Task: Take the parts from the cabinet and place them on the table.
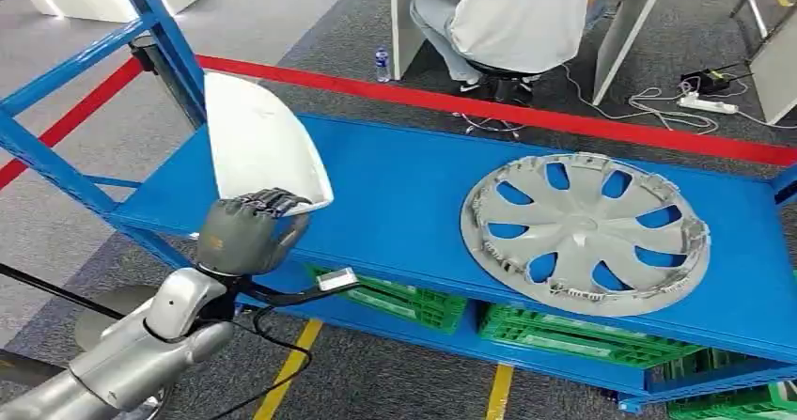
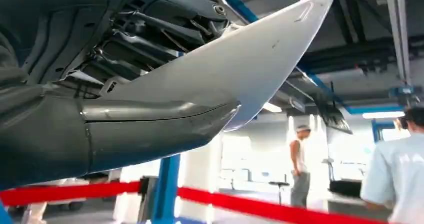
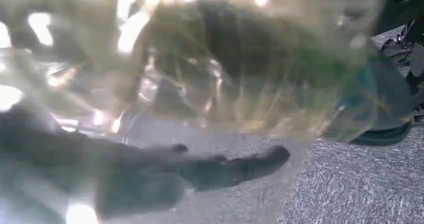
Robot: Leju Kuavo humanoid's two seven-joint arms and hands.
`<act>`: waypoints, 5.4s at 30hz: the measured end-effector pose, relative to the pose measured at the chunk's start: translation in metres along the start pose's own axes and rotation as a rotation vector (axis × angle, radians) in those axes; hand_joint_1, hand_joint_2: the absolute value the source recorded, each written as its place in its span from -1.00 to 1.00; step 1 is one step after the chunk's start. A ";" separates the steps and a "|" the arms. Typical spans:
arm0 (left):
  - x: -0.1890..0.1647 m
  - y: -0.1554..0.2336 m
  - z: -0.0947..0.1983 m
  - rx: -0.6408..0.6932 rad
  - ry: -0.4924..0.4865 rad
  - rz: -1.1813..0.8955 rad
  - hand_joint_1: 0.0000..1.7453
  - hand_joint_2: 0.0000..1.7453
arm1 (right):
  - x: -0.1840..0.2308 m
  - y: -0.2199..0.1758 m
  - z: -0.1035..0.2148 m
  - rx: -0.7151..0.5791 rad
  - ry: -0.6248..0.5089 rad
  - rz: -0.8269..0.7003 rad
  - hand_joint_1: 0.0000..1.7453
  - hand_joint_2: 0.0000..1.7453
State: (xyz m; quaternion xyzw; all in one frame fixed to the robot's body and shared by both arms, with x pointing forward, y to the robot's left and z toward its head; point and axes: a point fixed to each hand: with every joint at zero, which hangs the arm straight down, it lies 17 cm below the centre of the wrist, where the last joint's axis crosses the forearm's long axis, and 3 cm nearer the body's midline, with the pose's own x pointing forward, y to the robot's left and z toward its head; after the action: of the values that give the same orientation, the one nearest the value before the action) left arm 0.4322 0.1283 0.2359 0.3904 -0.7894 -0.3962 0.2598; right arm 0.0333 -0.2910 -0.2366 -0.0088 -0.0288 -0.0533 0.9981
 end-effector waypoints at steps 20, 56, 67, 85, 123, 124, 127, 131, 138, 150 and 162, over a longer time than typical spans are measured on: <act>0.016 0.050 -0.005 0.157 -0.104 -0.122 0.88 1.00 | -0.001 -0.001 -0.003 -0.003 0.001 0.000 -1.00 -1.00; -0.004 0.043 0.023 0.113 -0.067 -0.210 0.88 1.00 | -0.004 -0.002 -0.003 -0.016 0.007 0.014 -1.00 -1.00; -0.010 0.045 0.031 0.105 -0.063 -0.225 0.88 1.00 | -0.005 -0.001 -0.003 -0.019 0.007 0.030 -1.00 -1.00; -0.034 0.048 0.052 0.068 -0.013 -0.246 0.88 1.00 | -0.003 -0.002 -0.004 -0.043 -0.001 0.058 -1.00 -1.00; -0.080 0.068 0.110 0.006 0.081 -0.351 0.88 1.00 | -0.011 -0.013 0.003 -0.118 0.012 0.031 -1.00 -1.00; -0.081 0.069 0.111 0.008 0.086 -0.350 0.88 1.00 | -0.010 -0.014 0.003 -0.119 0.011 0.031 -1.00 -1.00; -0.082 0.068 0.123 -0.010 0.108 -0.338 0.88 1.00 | -0.013 -0.013 0.007 -0.106 0.012 0.041 -1.00 -1.00; -0.081 0.064 0.136 -0.033 0.127 -0.329 0.88 1.00 | -0.022 -0.019 0.009 -0.110 0.029 0.052 -1.00 -1.00; -0.083 0.066 0.141 -0.037 0.137 -0.331 0.88 1.00 | -0.021 -0.022 0.010 -0.109 0.028 0.054 -1.00 -1.00; -0.094 0.073 0.157 -0.055 0.172 -0.351 0.88 1.00 | -0.028 -0.018 0.011 -0.099 0.032 0.069 -1.00 -1.00; -0.096 0.082 0.164 -0.063 0.162 -0.369 0.88 1.00 | -0.023 0.006 0.010 -0.038 0.020 0.084 -1.00 -1.00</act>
State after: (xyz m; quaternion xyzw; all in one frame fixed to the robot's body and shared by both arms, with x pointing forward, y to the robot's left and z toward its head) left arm 0.3342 0.3082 0.2037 0.5507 -0.6682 -0.4290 0.2573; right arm 0.0103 -0.2820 -0.2279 -0.0282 -0.0173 -0.0119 0.9994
